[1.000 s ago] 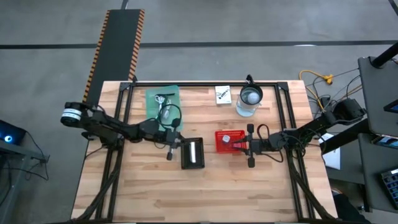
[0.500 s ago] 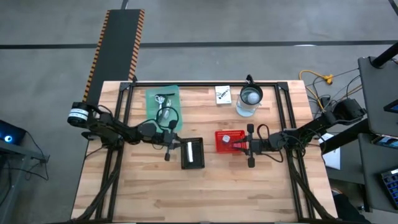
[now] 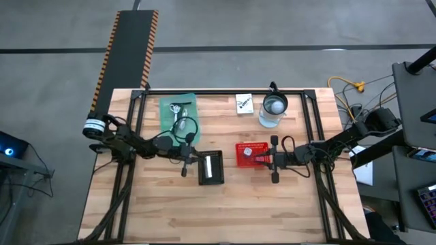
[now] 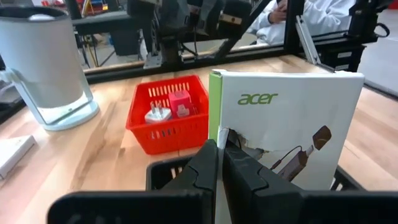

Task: Pick and place items into bin
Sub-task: Put the bottom white card reader box into the black bin

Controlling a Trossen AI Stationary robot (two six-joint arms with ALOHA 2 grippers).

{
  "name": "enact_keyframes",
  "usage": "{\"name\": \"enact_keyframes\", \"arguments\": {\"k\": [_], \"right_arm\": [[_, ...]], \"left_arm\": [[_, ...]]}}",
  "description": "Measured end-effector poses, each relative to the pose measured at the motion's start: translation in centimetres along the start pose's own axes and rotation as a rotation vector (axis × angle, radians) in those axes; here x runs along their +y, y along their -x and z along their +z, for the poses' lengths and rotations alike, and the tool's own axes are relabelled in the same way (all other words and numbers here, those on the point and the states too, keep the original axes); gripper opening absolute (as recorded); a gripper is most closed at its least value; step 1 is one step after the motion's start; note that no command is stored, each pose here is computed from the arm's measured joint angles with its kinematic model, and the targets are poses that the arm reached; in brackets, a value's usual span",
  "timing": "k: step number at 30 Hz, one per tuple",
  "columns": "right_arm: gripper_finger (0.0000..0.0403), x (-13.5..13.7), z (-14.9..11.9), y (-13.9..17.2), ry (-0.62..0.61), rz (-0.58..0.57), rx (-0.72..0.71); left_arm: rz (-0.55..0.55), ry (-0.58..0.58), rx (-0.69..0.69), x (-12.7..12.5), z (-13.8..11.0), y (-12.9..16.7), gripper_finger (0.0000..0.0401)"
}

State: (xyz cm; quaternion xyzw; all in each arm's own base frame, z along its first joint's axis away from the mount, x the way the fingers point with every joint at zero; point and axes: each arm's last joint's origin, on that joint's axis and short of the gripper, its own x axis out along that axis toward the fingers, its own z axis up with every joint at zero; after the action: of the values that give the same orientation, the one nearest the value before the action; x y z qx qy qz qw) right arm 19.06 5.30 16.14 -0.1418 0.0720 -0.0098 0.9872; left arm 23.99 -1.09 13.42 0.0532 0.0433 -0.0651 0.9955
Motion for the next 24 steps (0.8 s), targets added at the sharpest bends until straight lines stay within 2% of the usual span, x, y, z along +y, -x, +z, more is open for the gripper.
{"name": "enact_keyframes", "arguments": {"k": [24], "right_arm": [[0.0068, 0.0, 0.0, 0.0, 0.0, 0.0, 0.0]], "left_arm": [[-0.006, 0.032, 0.058, -0.14, -0.95, 0.3, 0.0]]}}
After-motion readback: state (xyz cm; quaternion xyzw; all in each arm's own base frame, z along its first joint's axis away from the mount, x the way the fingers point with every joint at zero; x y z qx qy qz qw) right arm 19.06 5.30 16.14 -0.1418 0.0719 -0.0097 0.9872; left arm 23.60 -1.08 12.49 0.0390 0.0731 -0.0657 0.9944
